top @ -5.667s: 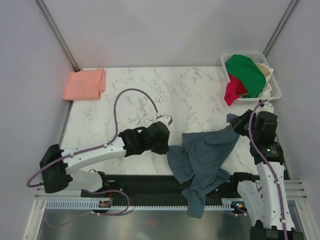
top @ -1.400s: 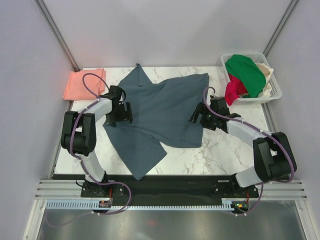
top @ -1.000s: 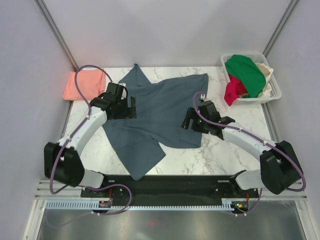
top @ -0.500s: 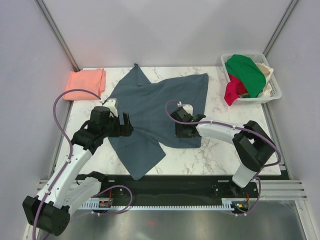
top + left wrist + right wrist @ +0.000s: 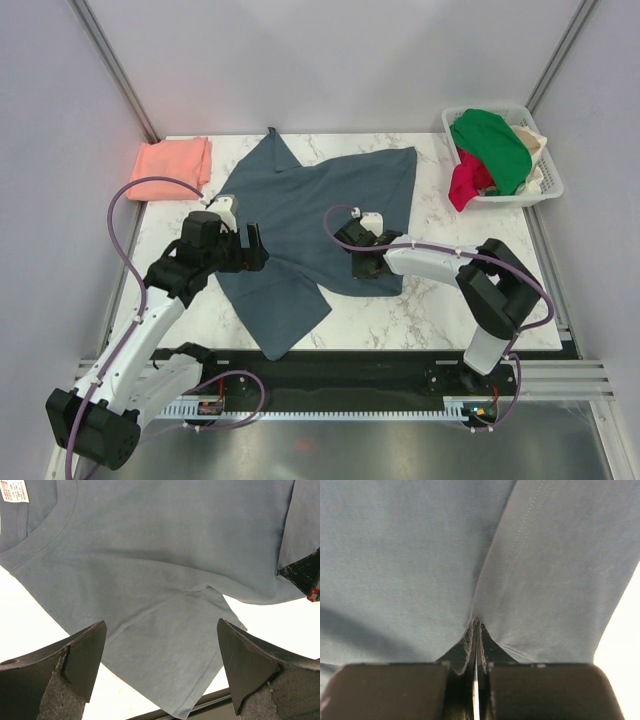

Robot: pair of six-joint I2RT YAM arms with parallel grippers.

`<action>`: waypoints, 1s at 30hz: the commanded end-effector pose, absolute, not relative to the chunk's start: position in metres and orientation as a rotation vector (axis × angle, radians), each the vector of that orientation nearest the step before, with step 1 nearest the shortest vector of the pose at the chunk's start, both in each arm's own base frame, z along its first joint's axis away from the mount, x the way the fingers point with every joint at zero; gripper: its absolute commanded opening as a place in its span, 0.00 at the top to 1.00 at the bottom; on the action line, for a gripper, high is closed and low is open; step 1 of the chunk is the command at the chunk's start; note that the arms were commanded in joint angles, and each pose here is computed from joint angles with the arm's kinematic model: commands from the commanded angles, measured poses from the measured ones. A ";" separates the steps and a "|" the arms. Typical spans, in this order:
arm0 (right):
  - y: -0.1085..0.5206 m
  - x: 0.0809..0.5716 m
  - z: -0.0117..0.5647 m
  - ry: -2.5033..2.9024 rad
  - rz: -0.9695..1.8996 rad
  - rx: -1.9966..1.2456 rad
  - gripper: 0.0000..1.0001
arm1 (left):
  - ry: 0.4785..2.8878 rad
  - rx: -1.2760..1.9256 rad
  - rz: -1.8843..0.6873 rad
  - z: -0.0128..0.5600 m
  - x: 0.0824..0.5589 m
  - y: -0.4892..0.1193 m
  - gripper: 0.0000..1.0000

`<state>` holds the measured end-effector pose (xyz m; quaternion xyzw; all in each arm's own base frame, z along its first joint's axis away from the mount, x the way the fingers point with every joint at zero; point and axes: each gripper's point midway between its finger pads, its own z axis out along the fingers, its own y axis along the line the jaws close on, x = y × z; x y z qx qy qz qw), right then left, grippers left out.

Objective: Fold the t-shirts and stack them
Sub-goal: Flatten the tshirt out

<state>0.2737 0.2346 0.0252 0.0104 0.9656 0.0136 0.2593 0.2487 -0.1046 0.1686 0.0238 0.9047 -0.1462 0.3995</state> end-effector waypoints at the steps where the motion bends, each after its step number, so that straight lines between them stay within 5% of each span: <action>1: 0.231 0.281 0.044 2.560 0.018 0.058 1.00 | 2.241 0.103 -0.401 0.180 0.255 -0.112 0.01; 10: 0.200 0.282 0.087 2.449 -0.004 0.159 1.00 | 2.244 0.104 -0.402 0.179 0.255 -0.112 0.02; 19: 0.064 0.248 0.100 2.242 0.008 0.626 1.00 | 2.278 0.130 -0.430 0.171 0.253 -0.119 0.02; 21: 0.071 0.246 0.097 2.268 0.078 0.553 0.82 | 2.281 0.132 -0.430 0.171 0.254 -0.120 0.02; 23: 0.096 0.248 0.090 2.348 0.162 0.464 0.44 | 2.284 0.137 -0.434 0.170 0.254 -0.121 0.02; 26: 0.124 0.254 0.092 2.381 0.073 0.315 0.21 | 2.287 0.140 -0.431 0.170 0.254 -0.121 0.02; 30: 0.167 0.272 0.105 2.377 0.095 0.236 0.20 | 2.274 0.138 -0.439 0.173 0.252 -0.121 0.02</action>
